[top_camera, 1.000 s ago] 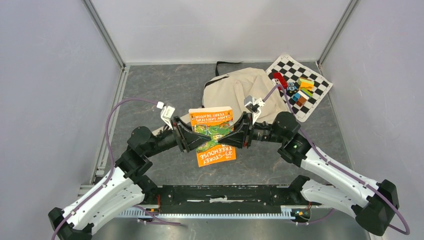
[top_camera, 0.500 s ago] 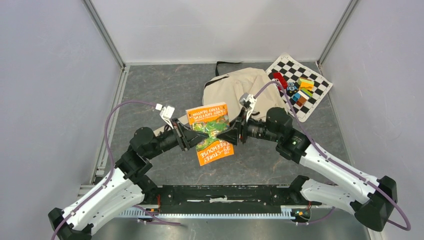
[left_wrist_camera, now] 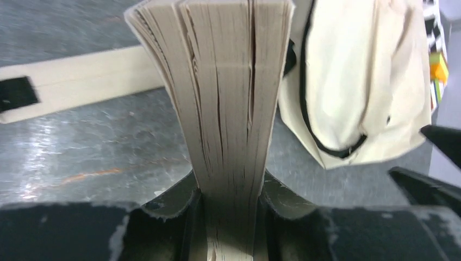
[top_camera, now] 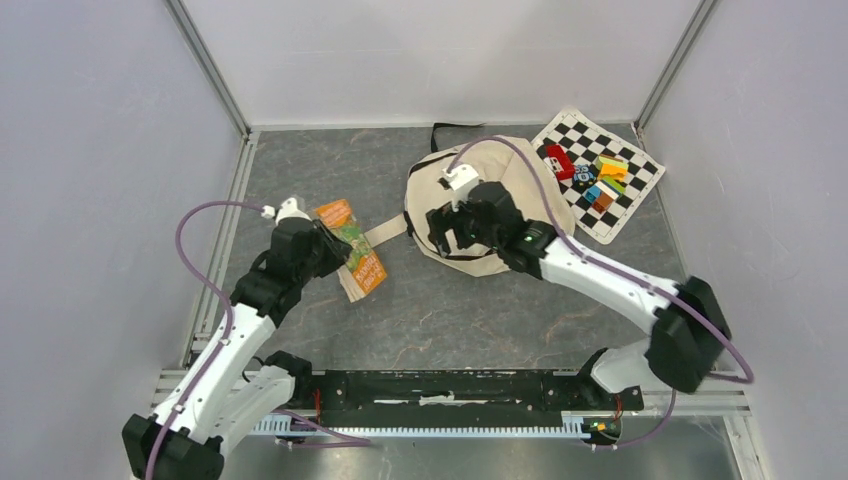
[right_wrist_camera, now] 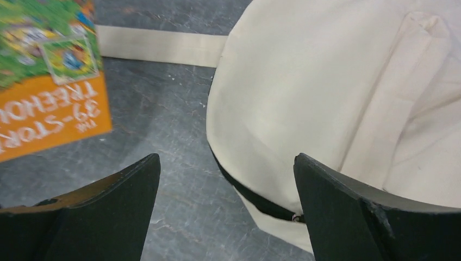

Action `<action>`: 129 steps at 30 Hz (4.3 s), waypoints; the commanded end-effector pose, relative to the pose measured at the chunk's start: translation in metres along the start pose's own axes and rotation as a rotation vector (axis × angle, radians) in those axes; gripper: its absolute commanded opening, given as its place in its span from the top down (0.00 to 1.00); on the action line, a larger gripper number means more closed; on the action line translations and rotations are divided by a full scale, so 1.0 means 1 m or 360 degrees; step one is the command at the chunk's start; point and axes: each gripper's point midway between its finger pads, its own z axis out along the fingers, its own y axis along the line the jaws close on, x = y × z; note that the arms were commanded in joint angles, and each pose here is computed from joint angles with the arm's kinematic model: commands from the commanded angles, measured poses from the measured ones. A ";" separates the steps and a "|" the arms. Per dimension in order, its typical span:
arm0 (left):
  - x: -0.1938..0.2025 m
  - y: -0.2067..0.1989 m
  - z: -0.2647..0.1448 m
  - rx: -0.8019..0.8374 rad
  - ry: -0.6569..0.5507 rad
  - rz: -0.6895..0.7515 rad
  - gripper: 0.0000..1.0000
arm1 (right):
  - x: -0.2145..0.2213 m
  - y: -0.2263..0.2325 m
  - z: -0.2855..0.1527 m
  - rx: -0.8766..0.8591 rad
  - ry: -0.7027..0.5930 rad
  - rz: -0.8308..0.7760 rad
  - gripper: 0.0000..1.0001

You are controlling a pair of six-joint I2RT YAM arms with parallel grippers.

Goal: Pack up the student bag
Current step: Place the book in the student bag.

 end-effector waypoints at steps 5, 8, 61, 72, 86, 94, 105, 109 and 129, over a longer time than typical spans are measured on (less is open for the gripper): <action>-0.041 0.013 -0.002 -0.0047 -0.0172 -0.0026 0.98 | 0.012 0.000 0.084 0.0187 0.0259 -0.0276 0.09; -0.039 0.020 0.000 -0.0068 -0.0167 -0.0044 0.98 | 0.020 -0.001 0.110 0.0243 0.0365 -0.0327 0.10; -0.049 -0.172 0.063 0.1249 0.0196 -0.0432 0.98 | -0.070 -0.034 -0.003 0.0429 -0.0233 0.0154 1.00; -0.005 -0.191 0.144 0.1237 0.0418 -0.0626 0.98 | -0.091 -0.022 -0.012 0.0324 -0.0338 0.0193 1.00; 0.008 -0.214 0.220 0.0961 0.0336 -0.0583 0.90 | -0.076 -0.010 -0.004 0.0213 -0.0292 0.0222 1.00; 0.014 -0.191 0.236 0.0635 0.0331 -0.0250 0.19 | -0.074 -0.012 -0.007 0.0225 -0.0284 0.0201 1.00; 0.023 -0.155 0.216 0.0411 0.0357 -0.0049 0.09 | -0.071 -0.013 -0.006 0.0234 -0.0267 0.0178 1.00; 0.030 -0.161 0.211 0.0436 0.0379 -0.0046 0.39 | -0.068 -0.013 -0.006 0.0228 -0.0257 0.0184 1.00; 0.055 -0.213 0.229 0.0676 0.0406 0.0008 0.71 | -0.058 -0.019 -0.006 0.0274 -0.0223 0.0179 1.00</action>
